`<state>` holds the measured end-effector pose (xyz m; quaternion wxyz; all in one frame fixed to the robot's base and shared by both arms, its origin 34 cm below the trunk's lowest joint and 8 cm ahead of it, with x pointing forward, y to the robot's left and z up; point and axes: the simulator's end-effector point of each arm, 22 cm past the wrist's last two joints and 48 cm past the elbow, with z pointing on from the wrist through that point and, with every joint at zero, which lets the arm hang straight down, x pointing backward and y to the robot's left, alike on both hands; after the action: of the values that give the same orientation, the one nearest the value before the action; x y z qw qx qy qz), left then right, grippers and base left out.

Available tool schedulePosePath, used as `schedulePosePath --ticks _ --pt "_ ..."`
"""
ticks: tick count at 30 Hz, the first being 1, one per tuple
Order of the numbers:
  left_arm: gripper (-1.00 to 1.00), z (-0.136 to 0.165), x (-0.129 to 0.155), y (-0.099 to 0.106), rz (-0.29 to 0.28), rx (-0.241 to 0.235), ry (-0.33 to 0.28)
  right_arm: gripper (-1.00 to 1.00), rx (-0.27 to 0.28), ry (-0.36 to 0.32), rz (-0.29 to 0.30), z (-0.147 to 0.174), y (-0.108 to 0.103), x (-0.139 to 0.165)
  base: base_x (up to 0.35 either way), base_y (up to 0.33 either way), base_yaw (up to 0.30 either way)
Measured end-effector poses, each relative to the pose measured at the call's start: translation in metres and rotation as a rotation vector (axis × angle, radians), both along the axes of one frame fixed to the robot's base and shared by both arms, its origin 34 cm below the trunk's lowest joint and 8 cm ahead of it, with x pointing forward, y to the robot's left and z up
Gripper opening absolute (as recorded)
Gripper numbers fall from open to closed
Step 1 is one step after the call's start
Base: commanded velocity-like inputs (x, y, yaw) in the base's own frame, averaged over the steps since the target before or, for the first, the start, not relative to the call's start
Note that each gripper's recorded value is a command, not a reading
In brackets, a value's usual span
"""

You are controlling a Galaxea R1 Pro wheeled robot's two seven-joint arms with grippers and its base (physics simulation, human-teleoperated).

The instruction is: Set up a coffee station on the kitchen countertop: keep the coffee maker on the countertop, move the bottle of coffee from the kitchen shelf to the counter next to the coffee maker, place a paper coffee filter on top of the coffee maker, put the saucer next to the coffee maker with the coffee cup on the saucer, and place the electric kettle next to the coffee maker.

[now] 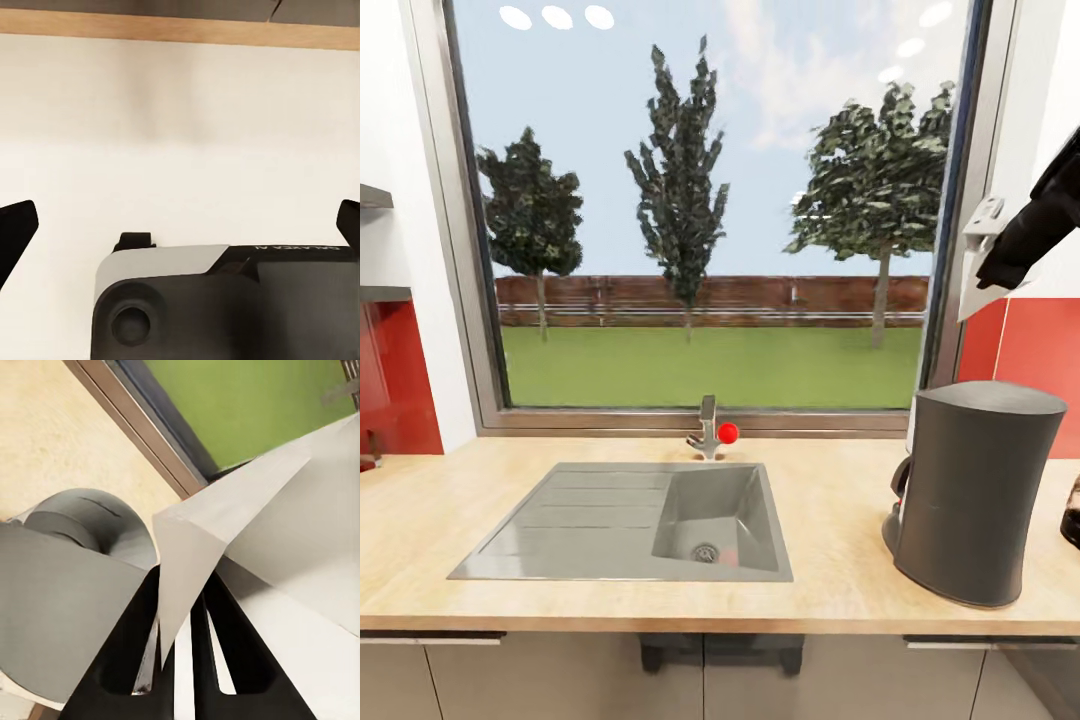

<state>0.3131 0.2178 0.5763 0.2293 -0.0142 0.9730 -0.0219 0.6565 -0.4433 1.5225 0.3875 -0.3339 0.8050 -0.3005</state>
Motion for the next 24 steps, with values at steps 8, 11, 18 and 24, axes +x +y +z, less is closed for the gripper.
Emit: schedulePosePath --ticks 8,11,18,24 --pt "1.00 0.000 0.000 0.001 0.001 0.001 0.000 -1.00 0.021 0.015 0.013 -0.006 0.002 0.002 0.075 0.000 0.000" --pt "1.00 0.000 0.000 0.001 0.001 0.001 0.000 -1.00 0.024 0.021 0.012 -0.009 0.001 0.003 0.089 0.014 0.000" --pt "1.00 0.000 0.000 0.001 0.001 0.001 0.000 -1.00 0.040 0.046 -0.001 -0.018 -0.004 0.005 0.086 0.014 0.000" --pt "1.00 0.000 0.000 0.001 0.002 0.001 0.000 -1.00 0.041 0.053 -0.004 -0.020 -0.006 0.006 0.019 0.001 0.000"
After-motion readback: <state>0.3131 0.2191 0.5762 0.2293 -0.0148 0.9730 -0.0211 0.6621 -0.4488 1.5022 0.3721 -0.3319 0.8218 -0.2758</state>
